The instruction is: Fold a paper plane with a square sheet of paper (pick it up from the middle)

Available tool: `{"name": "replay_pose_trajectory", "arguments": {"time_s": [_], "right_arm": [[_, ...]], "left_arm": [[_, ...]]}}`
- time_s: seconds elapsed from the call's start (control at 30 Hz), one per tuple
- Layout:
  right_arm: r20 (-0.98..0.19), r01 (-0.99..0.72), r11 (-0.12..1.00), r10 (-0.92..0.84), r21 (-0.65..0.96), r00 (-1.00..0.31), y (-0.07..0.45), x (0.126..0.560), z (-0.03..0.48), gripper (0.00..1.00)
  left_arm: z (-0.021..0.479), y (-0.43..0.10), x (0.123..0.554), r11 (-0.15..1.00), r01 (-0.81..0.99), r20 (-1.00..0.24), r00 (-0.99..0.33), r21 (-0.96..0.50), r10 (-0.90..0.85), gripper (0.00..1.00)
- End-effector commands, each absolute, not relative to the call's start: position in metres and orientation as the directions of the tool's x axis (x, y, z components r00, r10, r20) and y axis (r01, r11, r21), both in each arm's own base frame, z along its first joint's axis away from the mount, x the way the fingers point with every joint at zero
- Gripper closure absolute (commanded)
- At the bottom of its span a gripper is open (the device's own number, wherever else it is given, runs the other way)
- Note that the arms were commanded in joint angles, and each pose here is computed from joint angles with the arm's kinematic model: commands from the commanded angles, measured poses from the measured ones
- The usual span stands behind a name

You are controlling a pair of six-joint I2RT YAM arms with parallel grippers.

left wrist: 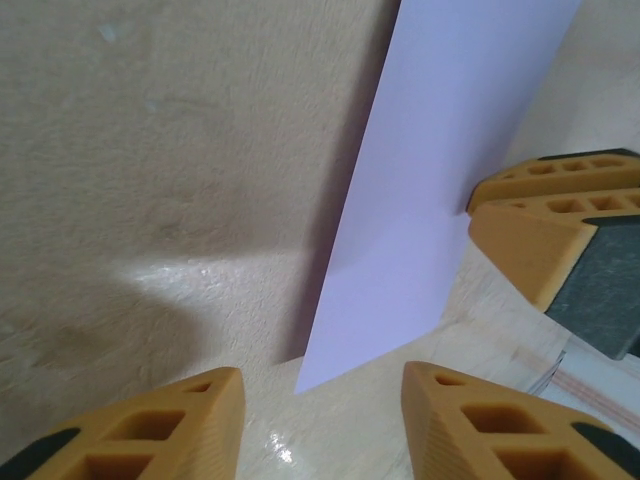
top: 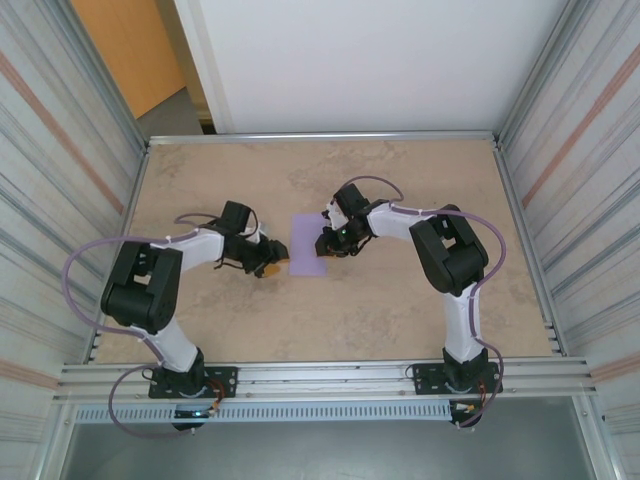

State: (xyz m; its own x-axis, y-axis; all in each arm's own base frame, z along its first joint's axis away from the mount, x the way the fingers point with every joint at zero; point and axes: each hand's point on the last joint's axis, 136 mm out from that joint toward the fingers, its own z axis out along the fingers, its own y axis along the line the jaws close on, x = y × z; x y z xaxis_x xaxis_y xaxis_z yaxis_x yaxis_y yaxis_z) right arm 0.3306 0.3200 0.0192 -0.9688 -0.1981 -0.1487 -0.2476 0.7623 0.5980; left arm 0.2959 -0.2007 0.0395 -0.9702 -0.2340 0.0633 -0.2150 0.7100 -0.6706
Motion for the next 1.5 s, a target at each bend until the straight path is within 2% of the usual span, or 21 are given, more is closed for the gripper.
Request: {"name": "replay_pose_trajectory", "arguments": {"time_s": [0.0,0.27,0.37,0.6,0.97,1.2,1.47], "right_arm": [[-0.066,-0.221,0.805,-0.222,0.550,-0.973,0.303,0.312,-0.001,0.79],[-0.065,-0.215,0.808,-0.214,0.549,-0.975,0.302,0.314,-0.003,0.80],[-0.066,-0.213,0.808,-0.212,0.550,-0.975,0.301,0.315,-0.002,0.80],[-0.064,-0.204,0.811,-0.202,0.548,-0.977,0.299,0.317,-0.003,0.81],[-0.057,-0.194,0.815,-0.196,0.545,-0.979,0.297,0.318,-0.006,0.81],[-0.048,-0.187,0.818,-0.192,0.544,-0.980,0.296,0.317,-0.009,0.81],[-0.048,-0.187,0.818,-0.191,0.544,-0.980,0.295,0.316,-0.010,0.81]], "left_arm": [[0.045,-0.210,0.301,0.699,-0.175,0.055,-0.980,-0.693,-0.191,0.57],[0.040,-0.221,0.309,0.707,-0.154,0.054,-0.985,-0.690,-0.162,0.61],[0.039,-0.220,0.311,0.744,-0.134,0.026,-0.988,-0.654,-0.155,0.61],[0.030,-0.225,0.309,0.755,-0.138,0.053,-0.989,-0.641,-0.136,0.61],[0.029,-0.214,0.310,0.796,-0.129,0.020,-0.989,-0.591,-0.146,0.59],[0.034,-0.233,0.308,0.733,-0.113,0.047,-0.993,-0.671,-0.110,0.67],[0.040,-0.239,0.321,0.676,-0.115,0.046,-0.992,-0.728,-0.120,0.68]]}}
